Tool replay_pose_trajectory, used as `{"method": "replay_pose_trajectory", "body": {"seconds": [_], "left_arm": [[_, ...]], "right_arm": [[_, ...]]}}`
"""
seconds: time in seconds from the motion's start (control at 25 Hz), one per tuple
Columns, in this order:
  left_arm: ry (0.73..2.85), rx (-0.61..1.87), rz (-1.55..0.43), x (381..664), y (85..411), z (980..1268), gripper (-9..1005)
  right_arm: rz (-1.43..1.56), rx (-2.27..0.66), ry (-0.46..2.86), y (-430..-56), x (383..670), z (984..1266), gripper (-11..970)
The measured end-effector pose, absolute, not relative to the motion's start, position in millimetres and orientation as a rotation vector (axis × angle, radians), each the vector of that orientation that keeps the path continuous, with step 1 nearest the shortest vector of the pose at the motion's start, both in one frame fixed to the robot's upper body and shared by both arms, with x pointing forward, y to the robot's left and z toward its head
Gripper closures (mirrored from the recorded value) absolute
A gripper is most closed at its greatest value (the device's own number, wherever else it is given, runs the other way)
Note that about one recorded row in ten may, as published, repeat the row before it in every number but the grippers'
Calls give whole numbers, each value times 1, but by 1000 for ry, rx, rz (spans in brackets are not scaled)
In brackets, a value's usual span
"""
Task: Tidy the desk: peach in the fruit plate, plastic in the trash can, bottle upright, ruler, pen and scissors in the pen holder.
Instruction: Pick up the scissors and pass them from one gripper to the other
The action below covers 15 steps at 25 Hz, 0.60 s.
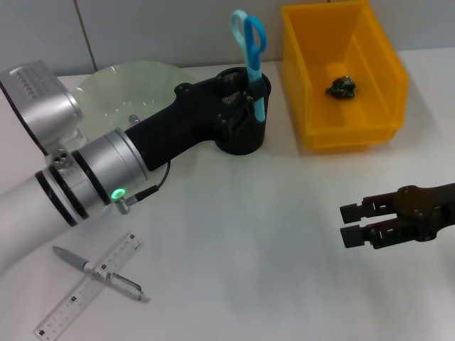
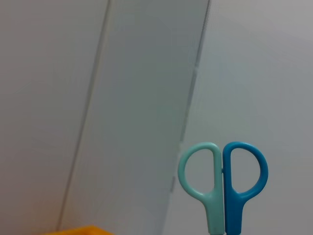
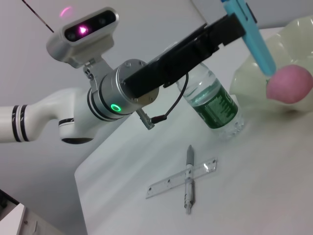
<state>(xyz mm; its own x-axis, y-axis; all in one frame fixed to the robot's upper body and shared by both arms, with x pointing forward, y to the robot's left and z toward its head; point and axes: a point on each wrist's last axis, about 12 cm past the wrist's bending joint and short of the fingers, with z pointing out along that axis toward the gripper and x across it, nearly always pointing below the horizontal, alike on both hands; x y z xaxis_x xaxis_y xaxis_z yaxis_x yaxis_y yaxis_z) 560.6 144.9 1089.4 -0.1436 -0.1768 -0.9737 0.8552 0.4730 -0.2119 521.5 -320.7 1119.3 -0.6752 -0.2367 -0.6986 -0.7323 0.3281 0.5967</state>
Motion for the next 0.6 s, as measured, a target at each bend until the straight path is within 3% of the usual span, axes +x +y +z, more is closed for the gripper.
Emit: {"method": "replay_pose_trajectory", "body": {"seconds": [0.6], "left_arm": [[1437,539,-806,577,115,1093,723]], "right_arm": [[1332,-846,2125,-315,522,1113,193]]}}
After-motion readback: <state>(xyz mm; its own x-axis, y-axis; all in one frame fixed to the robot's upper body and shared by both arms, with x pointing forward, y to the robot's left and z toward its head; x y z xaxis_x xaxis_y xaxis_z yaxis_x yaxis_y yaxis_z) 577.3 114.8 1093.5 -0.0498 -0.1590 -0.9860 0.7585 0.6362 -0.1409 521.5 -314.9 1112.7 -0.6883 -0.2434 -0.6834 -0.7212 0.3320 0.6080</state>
